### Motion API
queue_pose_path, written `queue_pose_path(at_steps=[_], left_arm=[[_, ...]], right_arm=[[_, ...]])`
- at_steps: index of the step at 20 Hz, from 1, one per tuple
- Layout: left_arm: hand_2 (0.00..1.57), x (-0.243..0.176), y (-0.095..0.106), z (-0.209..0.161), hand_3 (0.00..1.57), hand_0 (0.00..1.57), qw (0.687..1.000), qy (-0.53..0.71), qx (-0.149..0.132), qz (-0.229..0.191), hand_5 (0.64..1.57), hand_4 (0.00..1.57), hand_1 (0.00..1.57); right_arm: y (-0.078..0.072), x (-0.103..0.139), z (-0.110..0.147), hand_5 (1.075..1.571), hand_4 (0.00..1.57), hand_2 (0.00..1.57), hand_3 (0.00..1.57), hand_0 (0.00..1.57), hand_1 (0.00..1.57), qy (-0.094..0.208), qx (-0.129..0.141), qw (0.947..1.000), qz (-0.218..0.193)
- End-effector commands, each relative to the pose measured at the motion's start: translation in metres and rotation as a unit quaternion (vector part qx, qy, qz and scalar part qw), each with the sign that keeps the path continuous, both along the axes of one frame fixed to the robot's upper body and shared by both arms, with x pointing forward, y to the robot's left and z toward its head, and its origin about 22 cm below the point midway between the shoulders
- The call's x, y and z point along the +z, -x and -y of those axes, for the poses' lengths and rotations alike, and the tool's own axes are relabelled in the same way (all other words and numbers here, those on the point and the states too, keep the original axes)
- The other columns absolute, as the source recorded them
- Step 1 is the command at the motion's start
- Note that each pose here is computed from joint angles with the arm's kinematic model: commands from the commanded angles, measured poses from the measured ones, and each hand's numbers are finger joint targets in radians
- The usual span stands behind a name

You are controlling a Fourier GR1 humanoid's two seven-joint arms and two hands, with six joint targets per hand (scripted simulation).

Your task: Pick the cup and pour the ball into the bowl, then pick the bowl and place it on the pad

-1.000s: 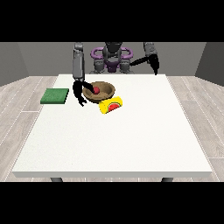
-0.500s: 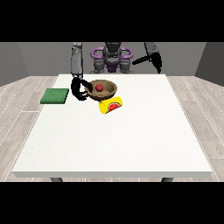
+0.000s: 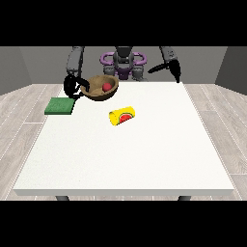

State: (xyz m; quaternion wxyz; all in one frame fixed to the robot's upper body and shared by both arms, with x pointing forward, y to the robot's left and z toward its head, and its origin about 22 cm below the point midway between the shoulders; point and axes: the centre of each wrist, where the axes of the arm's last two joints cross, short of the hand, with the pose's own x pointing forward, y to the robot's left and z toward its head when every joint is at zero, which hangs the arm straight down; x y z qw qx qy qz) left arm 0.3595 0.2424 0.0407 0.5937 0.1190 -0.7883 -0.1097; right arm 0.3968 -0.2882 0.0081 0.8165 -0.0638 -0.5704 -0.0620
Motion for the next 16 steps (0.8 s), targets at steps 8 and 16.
queue_pose_path(at_steps=[8, 16], left_arm=[[0.0, 0.003, 0.004, 0.012, 0.0, 0.0, 0.998, 0.002, 0.005, 0.056, 1.565, 0.0, 0.0], [0.0, 0.04, -0.004, 0.037, 0.0, 0.0, 0.99, -0.025, -0.01, 0.137, 1.565, 0.0, 0.0]], right_arm=[[0.028, 0.021, 0.107, 1.563, 1.07, 1.57, 1.57, 1.57, 1.57, -0.048, -0.027, 0.9968, 0.057], [0.047, 0.061, 0.177, 1.562, 1.03, 1.57, 1.37, 1.57, 1.57, -0.051, -0.057, 0.9884, 0.132]])
